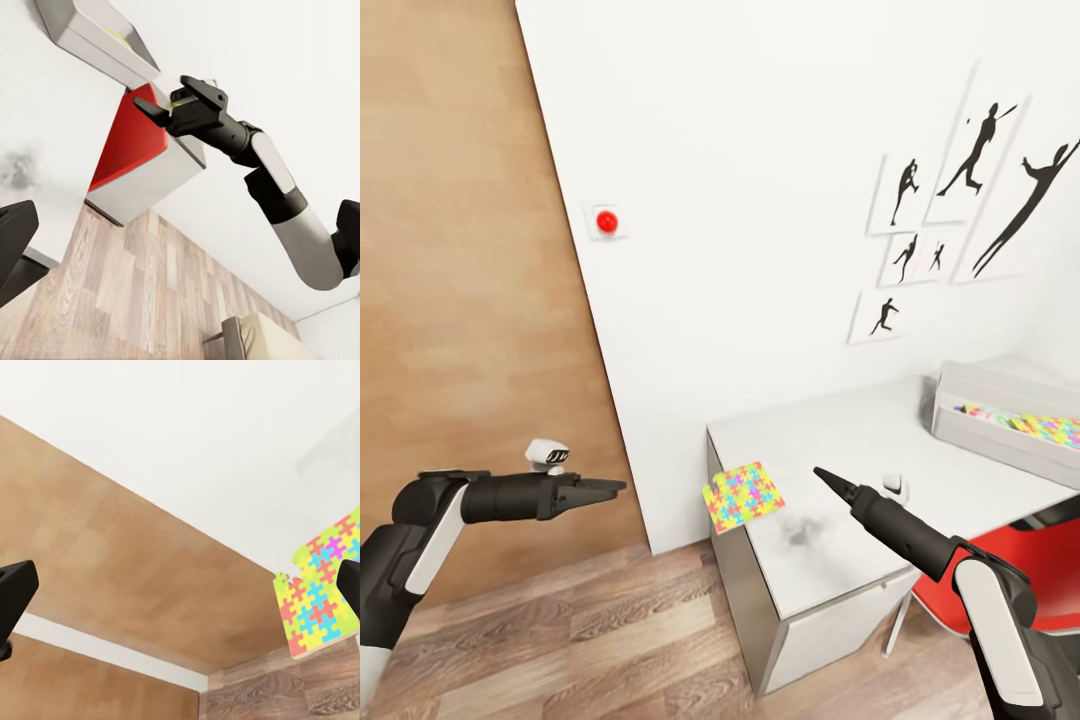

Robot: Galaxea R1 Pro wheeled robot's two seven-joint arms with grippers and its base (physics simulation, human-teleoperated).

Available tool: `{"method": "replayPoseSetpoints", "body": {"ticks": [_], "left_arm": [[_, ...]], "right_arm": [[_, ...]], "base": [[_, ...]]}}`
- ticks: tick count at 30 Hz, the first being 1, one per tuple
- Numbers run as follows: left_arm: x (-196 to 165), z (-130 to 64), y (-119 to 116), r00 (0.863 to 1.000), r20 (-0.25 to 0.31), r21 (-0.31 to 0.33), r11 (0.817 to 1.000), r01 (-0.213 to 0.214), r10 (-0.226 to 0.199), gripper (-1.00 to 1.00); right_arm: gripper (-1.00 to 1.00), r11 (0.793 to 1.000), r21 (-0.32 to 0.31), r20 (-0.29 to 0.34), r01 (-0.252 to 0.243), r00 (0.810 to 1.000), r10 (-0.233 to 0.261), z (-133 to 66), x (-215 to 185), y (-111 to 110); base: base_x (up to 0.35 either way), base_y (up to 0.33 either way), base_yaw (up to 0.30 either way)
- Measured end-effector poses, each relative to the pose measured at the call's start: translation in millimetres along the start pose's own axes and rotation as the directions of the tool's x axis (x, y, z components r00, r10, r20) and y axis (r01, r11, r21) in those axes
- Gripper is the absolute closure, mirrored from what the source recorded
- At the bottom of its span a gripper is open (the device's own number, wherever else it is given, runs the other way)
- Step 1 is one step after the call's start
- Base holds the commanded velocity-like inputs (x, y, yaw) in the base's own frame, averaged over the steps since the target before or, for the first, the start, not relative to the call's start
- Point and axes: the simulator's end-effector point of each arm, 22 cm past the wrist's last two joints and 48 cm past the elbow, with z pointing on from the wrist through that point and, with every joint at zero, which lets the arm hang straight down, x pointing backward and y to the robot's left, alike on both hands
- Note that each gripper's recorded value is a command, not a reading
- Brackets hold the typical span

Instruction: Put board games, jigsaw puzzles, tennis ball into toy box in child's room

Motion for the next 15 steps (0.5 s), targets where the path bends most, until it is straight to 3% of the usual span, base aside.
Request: {"method": "replayPoseSetpoints", "body": {"ticks": [15], "left_arm": [[0, -3.6, 2, 1.0, -0.001, -0.026, 1.0, 0.005, -0.005, -1.0]], "right_arm": [[-1.0, 0.999, -0.048, 0.016, 0.017, 1.0, -0.016, -4.4, -7, 18]], "base": [[0.0, 0.0, 0.0]]}}
